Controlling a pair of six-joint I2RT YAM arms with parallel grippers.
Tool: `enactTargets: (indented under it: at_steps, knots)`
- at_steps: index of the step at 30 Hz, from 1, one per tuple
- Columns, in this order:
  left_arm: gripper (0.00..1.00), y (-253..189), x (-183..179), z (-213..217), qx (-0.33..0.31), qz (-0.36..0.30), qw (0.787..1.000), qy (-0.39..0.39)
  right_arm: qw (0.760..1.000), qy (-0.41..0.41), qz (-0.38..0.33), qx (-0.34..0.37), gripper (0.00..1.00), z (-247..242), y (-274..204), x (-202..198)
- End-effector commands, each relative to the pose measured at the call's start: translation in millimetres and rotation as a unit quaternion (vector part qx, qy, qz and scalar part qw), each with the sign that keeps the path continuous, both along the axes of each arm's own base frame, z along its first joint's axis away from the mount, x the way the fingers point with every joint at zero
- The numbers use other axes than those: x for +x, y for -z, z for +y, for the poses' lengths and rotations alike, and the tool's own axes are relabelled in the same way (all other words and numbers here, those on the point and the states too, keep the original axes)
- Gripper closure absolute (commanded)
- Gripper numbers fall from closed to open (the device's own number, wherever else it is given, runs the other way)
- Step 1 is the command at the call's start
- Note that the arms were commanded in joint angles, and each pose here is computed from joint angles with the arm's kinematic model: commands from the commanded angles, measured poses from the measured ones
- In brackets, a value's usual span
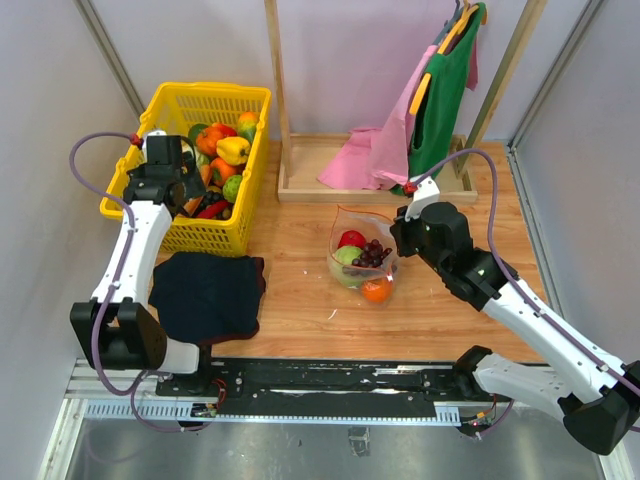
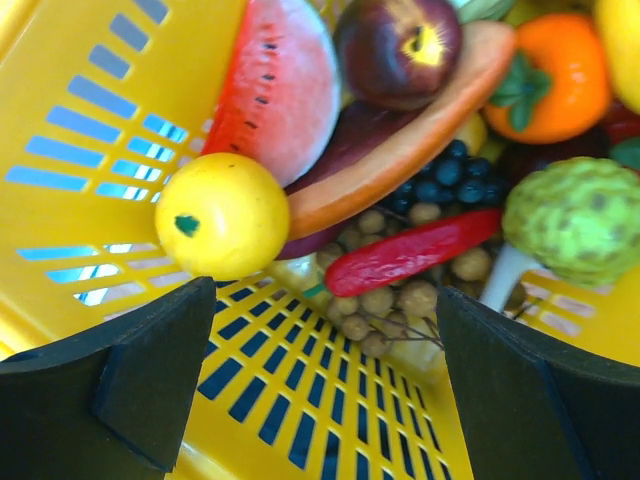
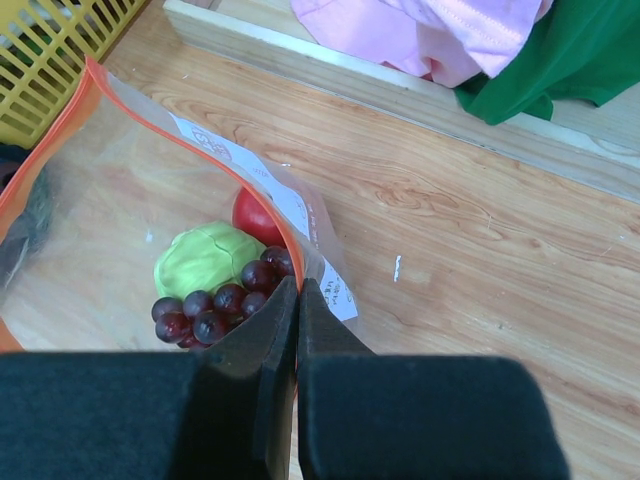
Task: Place the food in the zip-top bag and seal the zipper
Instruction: Pick up the fake fruit from the bin.
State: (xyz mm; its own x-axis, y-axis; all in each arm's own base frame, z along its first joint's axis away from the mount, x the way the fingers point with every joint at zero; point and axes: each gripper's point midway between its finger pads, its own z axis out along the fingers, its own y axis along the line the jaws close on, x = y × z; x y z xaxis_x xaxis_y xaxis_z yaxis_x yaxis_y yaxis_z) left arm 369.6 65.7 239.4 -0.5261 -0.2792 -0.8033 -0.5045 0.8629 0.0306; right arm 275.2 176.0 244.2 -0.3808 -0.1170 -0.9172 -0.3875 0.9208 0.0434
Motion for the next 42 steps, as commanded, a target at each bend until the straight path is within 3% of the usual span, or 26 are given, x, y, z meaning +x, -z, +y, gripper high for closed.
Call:
enactTargets:
  at_steps: [1,8,24,38,42]
  knots:
    - [0.04,21.5,-3.9,28.9,0.04,0.037,0.997,-0.051,1.0,0.005,-0.004,0.014,0.99,-1.4,-2.0,2.4]
    - [0.03,49.6,-17.7,60.4,0.08,0.088,0.987,-0.111,1.0,0.0,0.003,0.012,0.99,0.9,1.3,2.3]
    - [0.01,90.9,-13.0,97.0,0.106,0.161,0.968,-0.162,1.0,-0.015,0.021,0.008,0.99,10.0,11.8,4.0]
    - [0.01,153.7,-18.3,83.8,0.063,0.264,0.953,-0.135,1.0,-0.015,0.019,0.011,0.99,9.5,11.6,3.5]
    - [0.12,152.9,-19.2,80.4,0.053,0.263,0.954,-0.132,1.0,-0.012,0.015,0.012,0.99,7.5,9.2,3.0]
